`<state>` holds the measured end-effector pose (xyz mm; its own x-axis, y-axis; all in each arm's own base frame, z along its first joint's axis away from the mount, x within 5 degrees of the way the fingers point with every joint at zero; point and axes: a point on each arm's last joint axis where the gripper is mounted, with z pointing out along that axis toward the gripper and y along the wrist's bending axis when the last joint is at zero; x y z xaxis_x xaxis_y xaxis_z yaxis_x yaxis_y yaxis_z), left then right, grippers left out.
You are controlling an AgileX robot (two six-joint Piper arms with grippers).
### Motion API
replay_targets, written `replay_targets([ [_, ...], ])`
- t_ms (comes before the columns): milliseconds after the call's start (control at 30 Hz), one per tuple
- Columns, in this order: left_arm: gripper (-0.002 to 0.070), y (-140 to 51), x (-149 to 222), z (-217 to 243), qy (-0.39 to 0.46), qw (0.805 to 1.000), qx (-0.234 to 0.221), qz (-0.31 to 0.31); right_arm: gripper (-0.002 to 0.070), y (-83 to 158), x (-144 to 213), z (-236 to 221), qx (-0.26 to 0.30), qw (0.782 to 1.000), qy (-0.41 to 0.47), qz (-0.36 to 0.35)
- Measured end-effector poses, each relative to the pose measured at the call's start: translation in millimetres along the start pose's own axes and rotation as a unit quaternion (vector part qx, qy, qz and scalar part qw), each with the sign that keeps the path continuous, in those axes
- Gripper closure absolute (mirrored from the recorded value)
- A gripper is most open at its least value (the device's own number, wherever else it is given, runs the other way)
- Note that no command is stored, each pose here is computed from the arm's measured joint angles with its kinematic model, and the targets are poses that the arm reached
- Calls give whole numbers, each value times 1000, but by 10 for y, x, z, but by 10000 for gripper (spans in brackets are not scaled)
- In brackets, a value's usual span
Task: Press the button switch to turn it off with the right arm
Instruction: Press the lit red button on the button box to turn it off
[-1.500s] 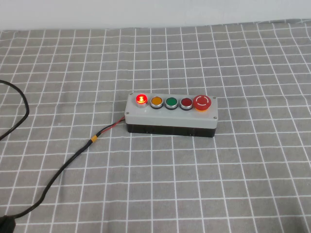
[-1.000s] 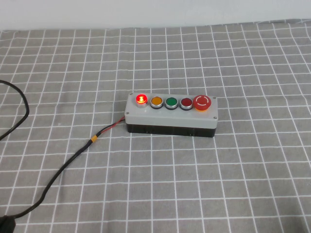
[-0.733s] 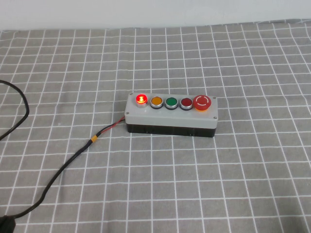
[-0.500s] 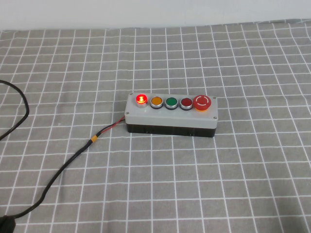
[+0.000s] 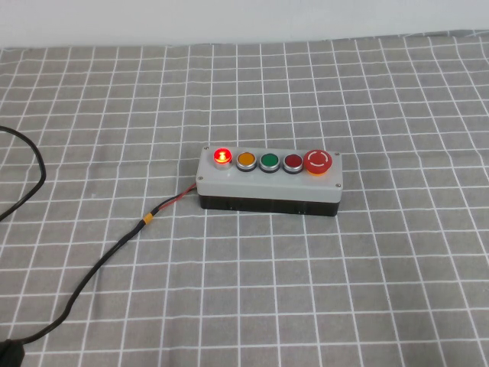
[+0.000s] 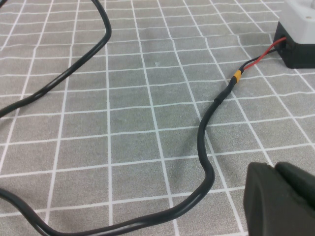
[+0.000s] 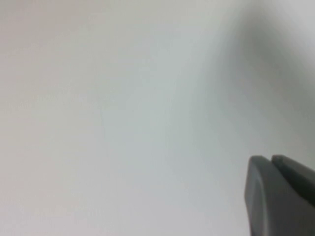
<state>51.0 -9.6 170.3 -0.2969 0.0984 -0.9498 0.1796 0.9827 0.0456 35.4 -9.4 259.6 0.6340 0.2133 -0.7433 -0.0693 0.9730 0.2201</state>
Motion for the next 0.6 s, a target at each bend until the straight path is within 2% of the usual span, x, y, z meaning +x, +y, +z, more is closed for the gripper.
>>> replay_targets([
  [133, 678, 0, 0, 0, 0, 1000, 0, 0, 692, 97, -399, 134, -14, 998, -54, 41],
  [267, 678, 0, 0, 0, 0, 1000, 0, 0, 693, 248, -823, 282, -33, 997, -10, 66],
  [433, 678, 0, 0, 0, 0, 1000, 0, 0, 692, 413, -1077, 557, -38, 987, 147, 55],
  [600, 678, 0, 0, 0, 0, 1000, 0, 0, 692, 495, -947, 975, -43, 951, 307, -7],
])
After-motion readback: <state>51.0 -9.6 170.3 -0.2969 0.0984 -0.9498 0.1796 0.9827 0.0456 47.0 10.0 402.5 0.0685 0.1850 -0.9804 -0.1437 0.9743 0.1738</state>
